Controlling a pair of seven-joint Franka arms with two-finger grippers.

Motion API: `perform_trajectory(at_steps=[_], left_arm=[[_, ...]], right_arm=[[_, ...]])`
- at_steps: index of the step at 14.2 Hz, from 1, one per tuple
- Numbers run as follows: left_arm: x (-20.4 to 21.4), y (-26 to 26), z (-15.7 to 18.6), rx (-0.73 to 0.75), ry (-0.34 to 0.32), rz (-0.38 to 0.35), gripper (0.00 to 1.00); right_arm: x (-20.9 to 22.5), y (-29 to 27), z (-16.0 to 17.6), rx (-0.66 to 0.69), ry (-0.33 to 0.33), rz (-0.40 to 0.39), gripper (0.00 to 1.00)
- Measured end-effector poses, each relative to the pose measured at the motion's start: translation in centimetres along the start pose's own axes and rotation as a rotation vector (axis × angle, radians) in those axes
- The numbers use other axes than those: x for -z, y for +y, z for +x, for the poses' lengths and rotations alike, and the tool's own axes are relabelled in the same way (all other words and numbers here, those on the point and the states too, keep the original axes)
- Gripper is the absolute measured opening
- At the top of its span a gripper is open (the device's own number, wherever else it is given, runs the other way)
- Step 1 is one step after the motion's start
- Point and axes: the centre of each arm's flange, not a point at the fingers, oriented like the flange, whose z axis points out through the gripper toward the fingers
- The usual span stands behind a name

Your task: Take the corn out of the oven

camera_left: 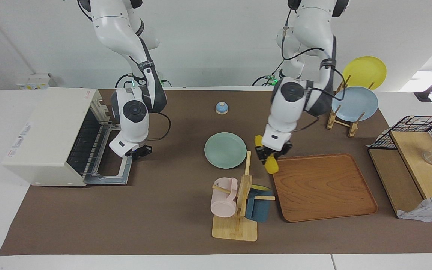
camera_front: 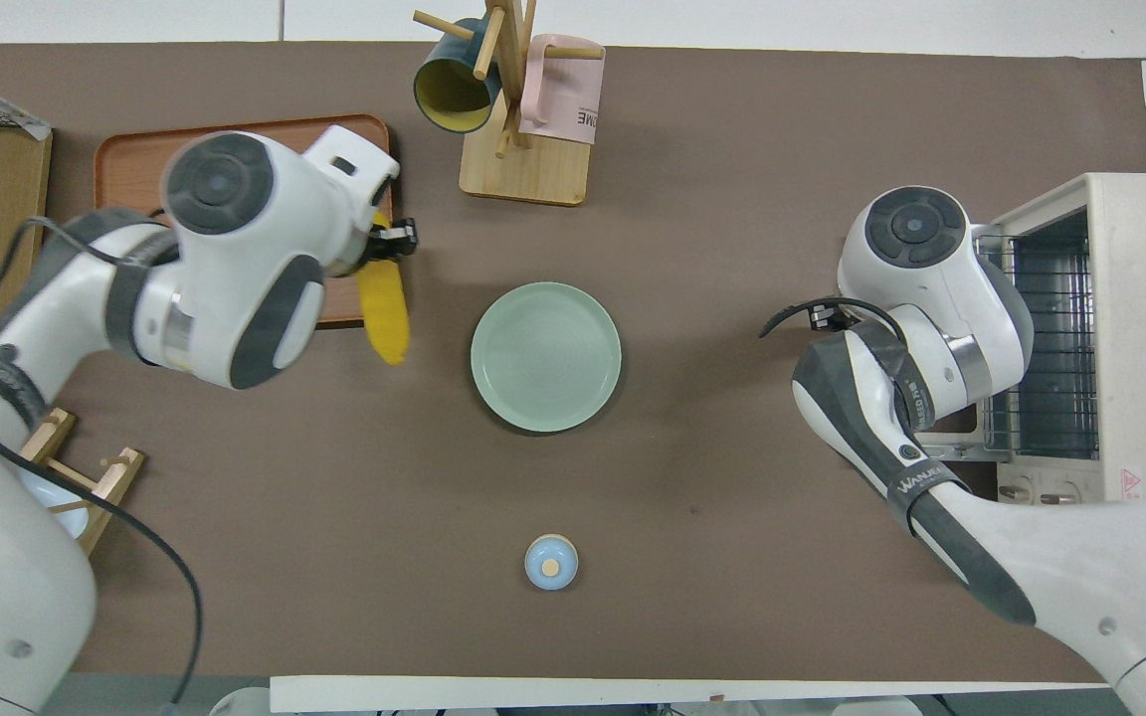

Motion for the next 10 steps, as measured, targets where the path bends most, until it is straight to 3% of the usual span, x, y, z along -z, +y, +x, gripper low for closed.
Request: perform_trajectory(at_steps=[3,6,8,10], left_arm=[[-3.0,-8.8,5.3,-0.035,0.035,0.019,0.48],[-4.0,-9.2,7.6,-0.061,0.010,0.028,0.73],[0.8,-9.2,7.6,-0.059,-0.045,0.034,0.96],[10.4,-10.6,5.7,-0.068,-0.089,0.036,1.00]], right_arm=[[4.7,2.5,0.8,0.034,-0.034,-0.020,0.01],[8.9,8.3,-0.2,0.031,-0.027,0.043,0.01],[10.3,13.0,-1.4,0.021,-0.010,0.105,0.01],[10.8,16.3,-2.6,0.017,-0.010,0.120,0.03]])
